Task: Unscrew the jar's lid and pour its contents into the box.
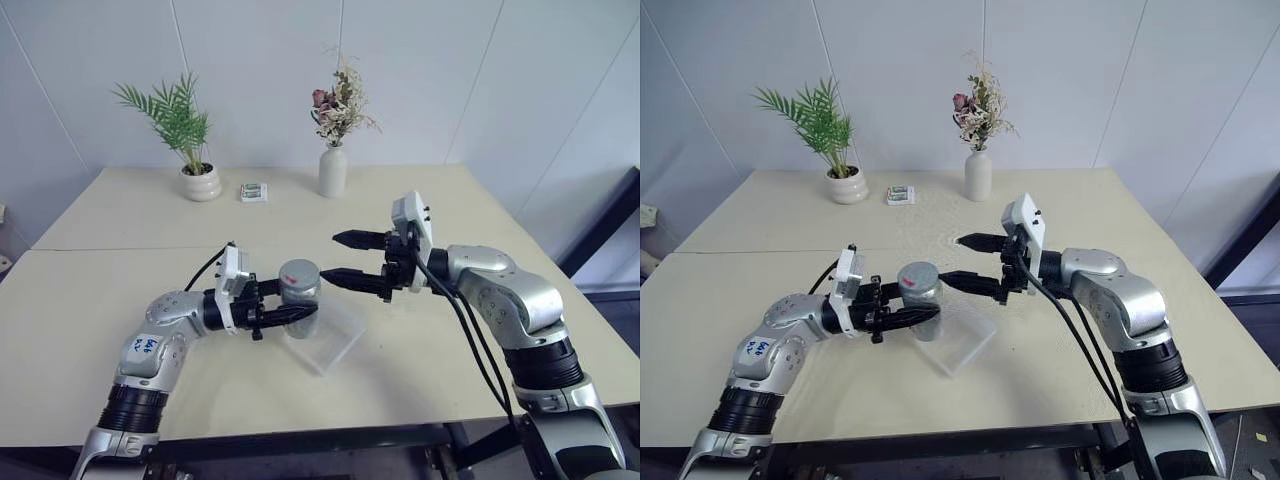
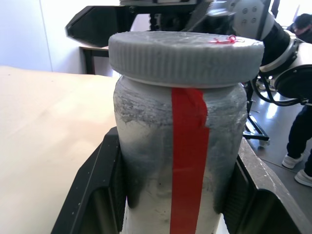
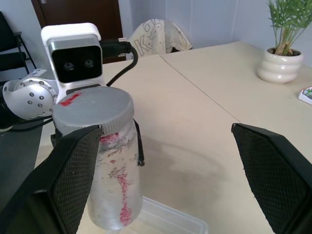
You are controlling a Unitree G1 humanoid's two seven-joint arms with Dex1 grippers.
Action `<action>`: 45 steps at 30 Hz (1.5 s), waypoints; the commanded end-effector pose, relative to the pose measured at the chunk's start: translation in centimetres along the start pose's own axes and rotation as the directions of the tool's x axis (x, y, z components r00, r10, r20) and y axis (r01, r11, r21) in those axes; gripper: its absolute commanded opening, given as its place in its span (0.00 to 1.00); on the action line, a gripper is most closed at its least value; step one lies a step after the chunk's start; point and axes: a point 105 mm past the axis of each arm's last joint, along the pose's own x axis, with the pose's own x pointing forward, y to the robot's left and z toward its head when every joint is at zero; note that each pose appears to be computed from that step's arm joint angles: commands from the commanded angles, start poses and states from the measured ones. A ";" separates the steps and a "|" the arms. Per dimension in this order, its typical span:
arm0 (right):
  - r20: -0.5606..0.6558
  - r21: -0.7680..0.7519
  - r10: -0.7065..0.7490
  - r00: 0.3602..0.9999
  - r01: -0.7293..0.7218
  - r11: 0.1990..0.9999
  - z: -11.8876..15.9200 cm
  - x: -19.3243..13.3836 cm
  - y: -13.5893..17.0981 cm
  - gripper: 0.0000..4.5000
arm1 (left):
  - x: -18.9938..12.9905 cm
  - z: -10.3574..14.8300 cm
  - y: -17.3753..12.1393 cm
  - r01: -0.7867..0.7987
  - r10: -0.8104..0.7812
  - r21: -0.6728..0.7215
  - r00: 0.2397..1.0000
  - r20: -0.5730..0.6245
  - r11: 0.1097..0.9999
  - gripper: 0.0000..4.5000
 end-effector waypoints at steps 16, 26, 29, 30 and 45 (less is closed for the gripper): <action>0.119 0.037 0.166 0.979 -0.171 0.985 3.4 -0.6 2.5 1.00 | 0.3 1.3 -0.5 0.025 -0.026 0.063 0.999 0.023 0.998 0.45; 0.043 0.036 0.158 0.987 -0.159 0.987 1.7 2.1 3.1 1.00 | 0.3 1.3 -0.6 0.029 -0.031 0.061 0.999 0.021 0.998 0.45; 0.031 0.033 0.155 0.987 -0.156 0.987 1.4 2.6 3.1 1.00 | 0.3 1.3 -0.6 0.027 -0.029 0.060 0.999 0.023 0.998 0.45; 0.030 0.033 0.156 0.987 -0.157 0.987 1.4 2.8 3.1 1.00 | 0.3 1.3 -0.6 0.027 -0.029 0.060 0.999 0.023 0.998 0.45; 0.037 0.030 0.159 0.987 -0.160 0.987 1.4 3.6 3.0 1.00 | 0.3 1.3 -0.7 0.021 -0.023 0.060 0.999 0.024 0.998 0.45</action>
